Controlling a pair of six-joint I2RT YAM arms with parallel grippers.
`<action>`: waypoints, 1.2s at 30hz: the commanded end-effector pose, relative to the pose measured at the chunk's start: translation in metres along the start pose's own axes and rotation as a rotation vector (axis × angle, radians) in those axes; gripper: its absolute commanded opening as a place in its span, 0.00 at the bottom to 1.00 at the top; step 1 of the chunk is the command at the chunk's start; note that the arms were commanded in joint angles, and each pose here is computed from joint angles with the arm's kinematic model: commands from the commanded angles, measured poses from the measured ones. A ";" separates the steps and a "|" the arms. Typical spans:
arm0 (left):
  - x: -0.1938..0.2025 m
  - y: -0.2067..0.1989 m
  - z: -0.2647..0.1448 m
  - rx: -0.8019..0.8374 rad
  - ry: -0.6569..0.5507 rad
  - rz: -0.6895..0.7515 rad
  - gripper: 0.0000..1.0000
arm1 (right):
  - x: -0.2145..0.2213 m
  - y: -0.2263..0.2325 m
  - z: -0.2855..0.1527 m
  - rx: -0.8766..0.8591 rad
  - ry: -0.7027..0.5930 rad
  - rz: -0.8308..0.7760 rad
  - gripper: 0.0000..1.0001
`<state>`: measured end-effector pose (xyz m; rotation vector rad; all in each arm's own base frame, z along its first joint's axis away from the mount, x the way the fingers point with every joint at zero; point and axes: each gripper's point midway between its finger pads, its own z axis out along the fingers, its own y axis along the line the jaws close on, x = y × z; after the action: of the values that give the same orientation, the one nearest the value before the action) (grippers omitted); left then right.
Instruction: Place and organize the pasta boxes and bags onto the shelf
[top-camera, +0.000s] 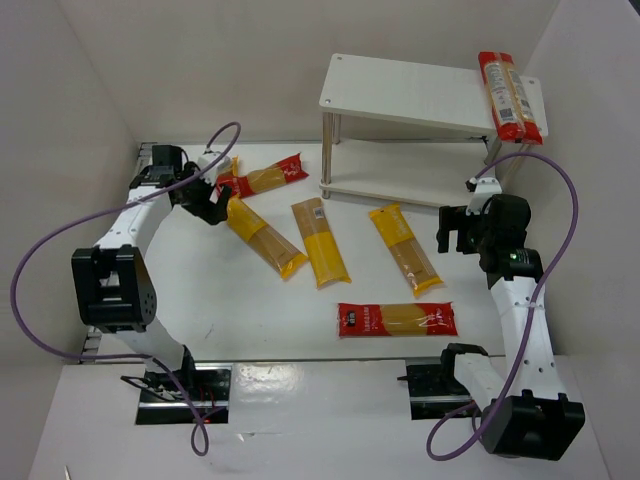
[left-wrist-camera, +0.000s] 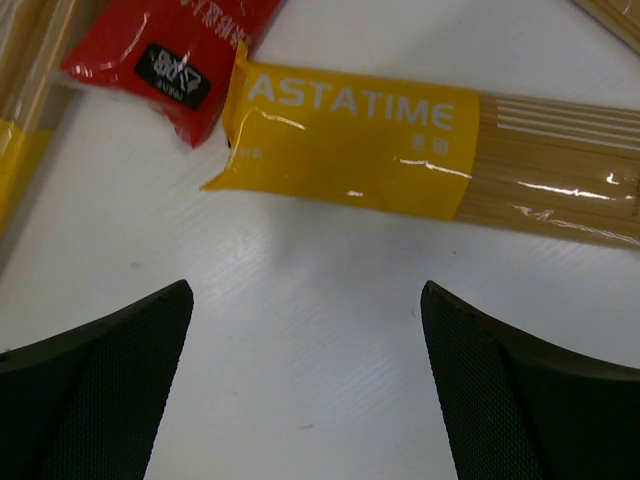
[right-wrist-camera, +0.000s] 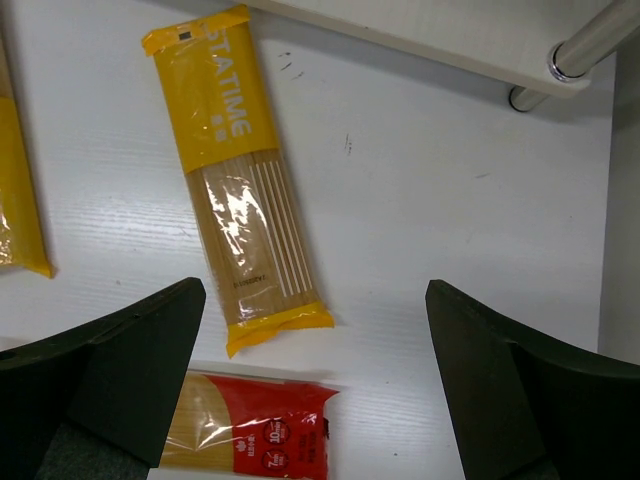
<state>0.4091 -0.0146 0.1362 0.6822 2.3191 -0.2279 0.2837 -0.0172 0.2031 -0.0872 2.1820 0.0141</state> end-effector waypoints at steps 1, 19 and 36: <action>-0.031 0.016 0.014 -0.015 -0.057 0.165 1.00 | -0.016 0.003 -0.003 -0.018 -0.069 -0.025 1.00; -0.060 0.051 0.085 -0.049 -0.070 0.468 0.95 | -0.015 -0.016 -0.010 0.011 -0.090 -0.004 1.00; -0.062 0.079 0.128 -0.089 -0.051 0.498 0.82 | -0.012 -0.020 -0.012 -0.010 -0.090 -0.005 1.00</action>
<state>0.5458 -0.0169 0.0764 1.1600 2.0734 0.0457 0.2786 -0.0364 0.2112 -0.0715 2.1412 0.0325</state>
